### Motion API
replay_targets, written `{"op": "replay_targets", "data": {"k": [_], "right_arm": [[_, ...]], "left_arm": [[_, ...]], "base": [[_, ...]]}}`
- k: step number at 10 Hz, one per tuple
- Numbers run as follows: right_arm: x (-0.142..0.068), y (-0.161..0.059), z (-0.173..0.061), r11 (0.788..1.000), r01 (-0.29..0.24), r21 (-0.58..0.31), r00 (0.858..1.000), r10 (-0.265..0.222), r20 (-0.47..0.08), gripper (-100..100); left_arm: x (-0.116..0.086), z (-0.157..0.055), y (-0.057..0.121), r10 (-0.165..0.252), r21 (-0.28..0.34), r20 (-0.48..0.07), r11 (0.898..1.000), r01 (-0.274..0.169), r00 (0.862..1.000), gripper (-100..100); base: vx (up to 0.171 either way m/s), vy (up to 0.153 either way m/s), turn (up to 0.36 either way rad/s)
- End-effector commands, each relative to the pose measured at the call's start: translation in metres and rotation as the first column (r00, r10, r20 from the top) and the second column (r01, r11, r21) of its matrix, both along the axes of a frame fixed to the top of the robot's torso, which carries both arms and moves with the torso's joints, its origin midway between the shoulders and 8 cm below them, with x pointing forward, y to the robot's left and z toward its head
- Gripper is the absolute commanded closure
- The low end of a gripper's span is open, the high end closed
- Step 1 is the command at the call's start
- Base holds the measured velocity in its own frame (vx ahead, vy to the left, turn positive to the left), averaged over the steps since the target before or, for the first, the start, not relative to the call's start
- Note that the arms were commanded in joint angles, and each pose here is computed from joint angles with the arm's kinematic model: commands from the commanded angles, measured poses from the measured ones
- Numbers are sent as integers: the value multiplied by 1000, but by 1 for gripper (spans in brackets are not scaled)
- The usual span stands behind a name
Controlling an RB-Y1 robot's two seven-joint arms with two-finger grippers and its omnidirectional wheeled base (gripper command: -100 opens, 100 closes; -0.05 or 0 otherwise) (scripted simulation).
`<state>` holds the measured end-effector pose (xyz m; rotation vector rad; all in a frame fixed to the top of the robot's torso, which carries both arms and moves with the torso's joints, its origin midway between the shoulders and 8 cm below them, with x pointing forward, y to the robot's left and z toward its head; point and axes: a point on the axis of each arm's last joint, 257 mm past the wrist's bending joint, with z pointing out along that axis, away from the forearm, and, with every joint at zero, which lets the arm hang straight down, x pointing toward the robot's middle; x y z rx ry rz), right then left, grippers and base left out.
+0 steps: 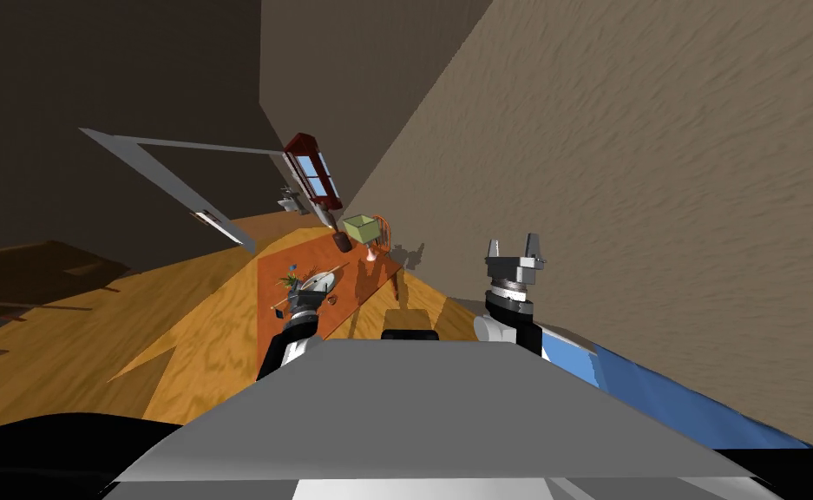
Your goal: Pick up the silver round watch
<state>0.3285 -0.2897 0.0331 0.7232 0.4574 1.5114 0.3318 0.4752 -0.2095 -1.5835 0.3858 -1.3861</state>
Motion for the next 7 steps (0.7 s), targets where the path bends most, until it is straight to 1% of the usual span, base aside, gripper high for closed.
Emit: {"op": "replay_targets", "data": {"k": [1, 2, 3, 4, 5, 6, 7], "right_arm": [[0, 0, 0, 1000, 0, 0, 1000, 0, 0, 0], [0, 0, 0, 1000, 0, 0, 1000, 0, 0, 0], [0, 0, 0, 1000, 0, 0, 1000, 0, 0, 0], [0, 0, 0, 1000, 0, 0, 1000, 0, 0, 0], [0, 0, 0, 1000, 0, 0, 1000, 0, 0, 0], [0, 0, 0, 1000, 0, 0, 1000, 0, 0, 0], [0, 0, 0, 1000, 0, 0, 1000, 0, 0, 0]], "left_arm": [[-4, -15, 8, 14, -38, -16, 999, -15, 1000, -100], [-15, -34, 22, 42, -100, -40, 994, -45, 998, -100], [-16, -37, 23, 43, -102, -46, 994, -48, 998, -100], [-29, -59, 38, 73, -165, -77, 983, -85, 994, -100], [-45, -81, 51, 100, -216, -115, 969, -123, 988, -100], [-45, -81, 51, 102, -226, -111, 966, -125, 989, -100], [-59, -96, 62, 126, -277, -135, 947, -159, 983, -100]], "base": [[28, -30, -41], [39, -30, -104], [32, -25, -44], [36, -31, -87], [64, -39, -152], [61, -24, -57], [68, -24, -124]]}}
